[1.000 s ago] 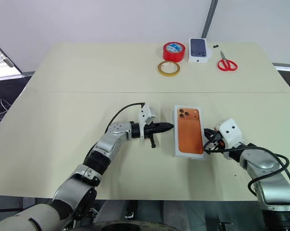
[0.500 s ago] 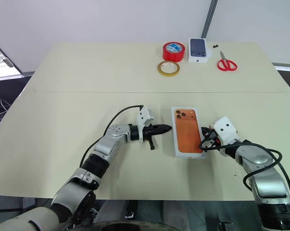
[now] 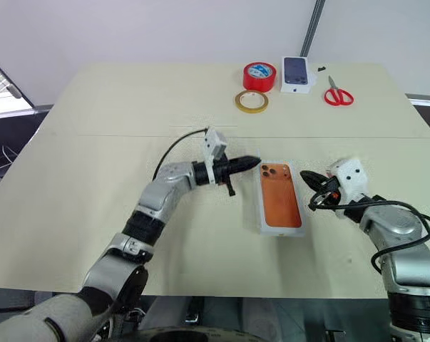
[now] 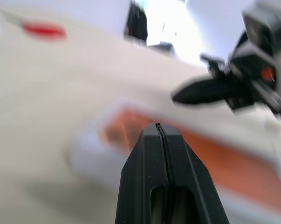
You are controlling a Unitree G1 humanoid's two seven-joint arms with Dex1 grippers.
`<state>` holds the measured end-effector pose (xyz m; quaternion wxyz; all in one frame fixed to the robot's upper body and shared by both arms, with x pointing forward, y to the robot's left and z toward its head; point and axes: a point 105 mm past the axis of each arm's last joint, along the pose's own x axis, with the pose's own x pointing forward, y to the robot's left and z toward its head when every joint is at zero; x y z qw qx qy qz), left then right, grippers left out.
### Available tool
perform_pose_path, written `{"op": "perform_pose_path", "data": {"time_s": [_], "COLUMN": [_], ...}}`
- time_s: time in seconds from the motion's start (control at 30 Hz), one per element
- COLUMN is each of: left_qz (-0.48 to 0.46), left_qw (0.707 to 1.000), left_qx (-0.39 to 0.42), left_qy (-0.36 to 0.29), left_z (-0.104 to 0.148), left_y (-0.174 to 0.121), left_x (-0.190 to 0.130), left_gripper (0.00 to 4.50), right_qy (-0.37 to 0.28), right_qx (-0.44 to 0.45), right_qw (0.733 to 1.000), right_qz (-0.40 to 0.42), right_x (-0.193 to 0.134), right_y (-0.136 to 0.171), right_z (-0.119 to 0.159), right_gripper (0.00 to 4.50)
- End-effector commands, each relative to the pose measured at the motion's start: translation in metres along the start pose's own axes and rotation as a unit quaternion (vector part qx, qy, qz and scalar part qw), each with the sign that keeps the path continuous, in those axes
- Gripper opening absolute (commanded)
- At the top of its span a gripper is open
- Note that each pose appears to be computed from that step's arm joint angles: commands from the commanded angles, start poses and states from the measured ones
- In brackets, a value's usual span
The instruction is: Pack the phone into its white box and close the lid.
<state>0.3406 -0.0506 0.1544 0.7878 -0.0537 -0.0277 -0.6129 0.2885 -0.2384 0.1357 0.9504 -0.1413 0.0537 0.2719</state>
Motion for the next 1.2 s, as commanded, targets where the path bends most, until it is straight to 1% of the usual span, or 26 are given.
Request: {"op": "perform_pose_path", "data": {"time_s": [0.03,0.1,0.17,0.2,0.23,0.3,0.37,0.4,0.43,0.47,0.5,0.53,0.57,0.63,0.7,0.73,0.8,0.87,0.93,1.03,1.07,1.1,1.2], "left_qz": [-0.034,-0.045,-0.056,-0.052,-0.045,-0.032,-0.035,-0.036,-0.036,-0.031,-0.025,-0.023,-0.021,-0.006,0.011,0.016,0.027,0.049,0.078,0.112,0.119,0.139,0.178], "left_qw": [0.999,0.997,0.991,0.987,0.984,0.98,0.982,0.983,0.985,0.988,0.99,0.992,0.994,0.995,0.995,0.995,0.996,0.995,0.991,0.986,0.985,0.982,0.975], "left_qx": [0.024,0.025,0.036,0.028,0.021,0.014,0.014,0.003,0.001,0.006,0.01,0.017,0.022,0.043,0.065,0.065,0.053,0.071,0.078,0.074,0.073,0.07,0.063], "left_qy": [0.011,0.056,0.119,0.151,0.172,0.196,0.186,0.179,0.17,0.154,0.138,0.121,0.109,0.088,0.08,0.079,0.071,0.058,0.078,0.095,0.098,0.105,0.114], "left_z": [-0.006,-0.027,-0.054,-0.067,-0.075,-0.086,-0.084,-0.082,-0.078,-0.072,-0.065,-0.057,-0.05,-0.034,-0.021,-0.017,-0.006,0.003,0.0,-0.004,-0.006,-0.008,-0.009], "left_y": [-0.013,-0.017,-0.02,-0.019,-0.017,-0.012,-0.011,-0.011,-0.011,-0.008,-0.006,-0.003,-0.001,0.008,0.015,0.016,0.016,0.018,0.023,0.027,0.027,0.028,0.027], "left_x": [0.02,0.026,0.024,0.022,0.019,0.013,0.01,0.009,0.007,0.007,0.006,0.002,-0.002,-0.016,-0.035,-0.044,-0.067,-0.095,-0.125,-0.161,-0.166,-0.18,-0.207], "left_gripper": [0.0,0.0,0.0,0.0,0.0,0.0,0.0,0.25,0.53,0.78,1.27,1.7,2.32,3.2,4.24,4.5,4.5,4.5,4.5,4.5,4.5,4.5,4.5], "right_qy": [-0.021,0.011,0.071,0.107,0.135,0.131,0.111,0.101,0.087,0.078,0.076,0.073,0.069,0.046,0.029,0.024,0.012,-0.007,-0.012,0.008,0.013,0.022,0.038], "right_qx": [0.017,0.016,-0.002,-0.048,-0.075,-0.071,-0.046,-0.015,0.037,0.058,0.053,0.038,0.036,0.041,0.033,0.027,0.007,-0.013,-0.033,-0.057,-0.06,-0.055,-0.047], "right_qw": [0.998,0.995,0.988,0.982,0.974,0.976,0.984,0.986,0.986,0.982,0.982,0.985,0.987,0.989,0.991,0.993,0.995,0.997,0.997,0.995,0.995,0.995,0.995], "right_qz": [0.062,0.101,0.139,0.151,0.165,0.161,0.133,0.13,0.139,0.16,0.165,0.152,0.142,0.132,0.125,0.116,0.103,0.082,0.068,0.076,0.079,0.084,0.078], "right_x": [-0.004,-0.007,-0.012,-0.015,-0.018,-0.016,-0.009,-0.006,-0.004,-0.005,-0.005,-0.003,-0.002,-0.002,-0.005,-0.006,-0.009,-0.012,-0.017,-0.027,-0.029,-0.034,-0.041], "right_y": [0.022,0.038,0.055,0.06,0.066,0.069,0.064,0.063,0.065,0.07,0.07,0.066,0.062,0.054,0.046,0.041,0.031,0.017,0.008,0.002,0.0,-0.003,-0.016], "right_z": [0.01,-0.003,-0.025,-0.039,-0.05,-0.053,-0.044,-0.039,-0.033,-0.027,-0.024,-0.022,-0.02,-0.009,0.0,0.002,0.008,0.019,0.024,0.016,0.013,0.009,0.001], "right_gripper": [0.06,0.06,0.06,0.06,0.06,0.06,0.06,0.02,0.27,0.57,0.93,1.4,2.06,2.93,3.99,4.43,4.43,4.43,4.43,4.43,4.43,4.43,4.43]}}
